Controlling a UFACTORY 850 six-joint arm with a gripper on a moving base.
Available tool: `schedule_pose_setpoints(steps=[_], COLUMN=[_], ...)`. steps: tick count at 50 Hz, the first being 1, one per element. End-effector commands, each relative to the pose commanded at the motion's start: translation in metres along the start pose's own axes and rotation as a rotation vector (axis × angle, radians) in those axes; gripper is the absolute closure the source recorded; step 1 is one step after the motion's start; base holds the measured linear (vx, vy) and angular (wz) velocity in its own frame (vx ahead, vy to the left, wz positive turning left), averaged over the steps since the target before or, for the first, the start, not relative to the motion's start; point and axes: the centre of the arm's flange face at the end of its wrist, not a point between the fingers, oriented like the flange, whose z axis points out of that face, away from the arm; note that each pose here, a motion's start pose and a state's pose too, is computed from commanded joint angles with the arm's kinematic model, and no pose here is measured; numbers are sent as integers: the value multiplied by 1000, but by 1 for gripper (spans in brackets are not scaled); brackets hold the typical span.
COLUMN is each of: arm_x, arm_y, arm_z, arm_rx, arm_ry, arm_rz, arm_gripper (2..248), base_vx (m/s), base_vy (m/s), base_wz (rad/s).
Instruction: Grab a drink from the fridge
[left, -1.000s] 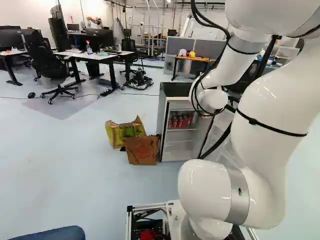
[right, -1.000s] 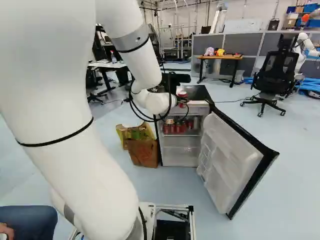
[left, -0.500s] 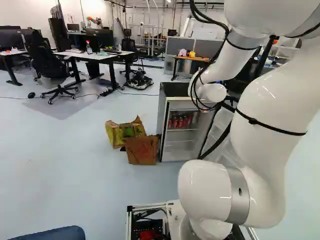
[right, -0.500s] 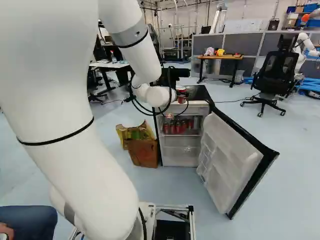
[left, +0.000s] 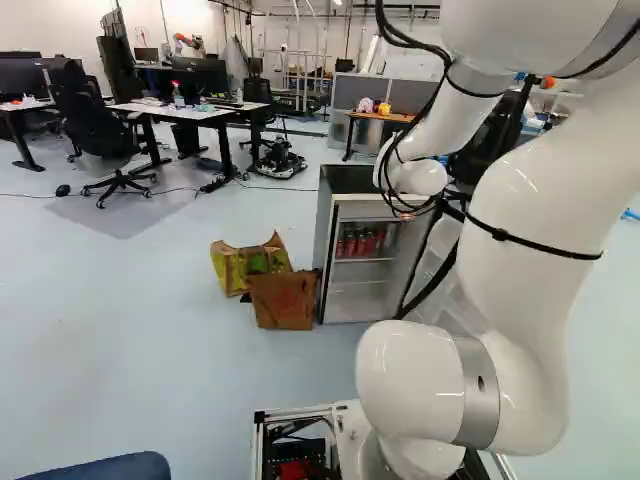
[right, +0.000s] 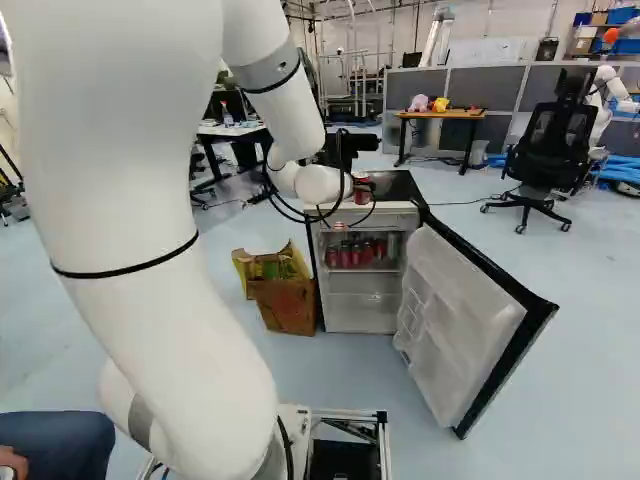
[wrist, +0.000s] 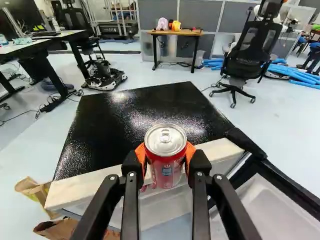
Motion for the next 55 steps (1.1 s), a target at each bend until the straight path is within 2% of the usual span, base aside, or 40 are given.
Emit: schedule_pose_setpoints(steps=[55], arm_x=[19], arm_y=[-23], arm_z=[59], arm_rx=[39], arm_ry=[4], arm_rz=[-17], arm_gripper=[153], base_vx=[0], base_vy=[0], base_wz=[0])
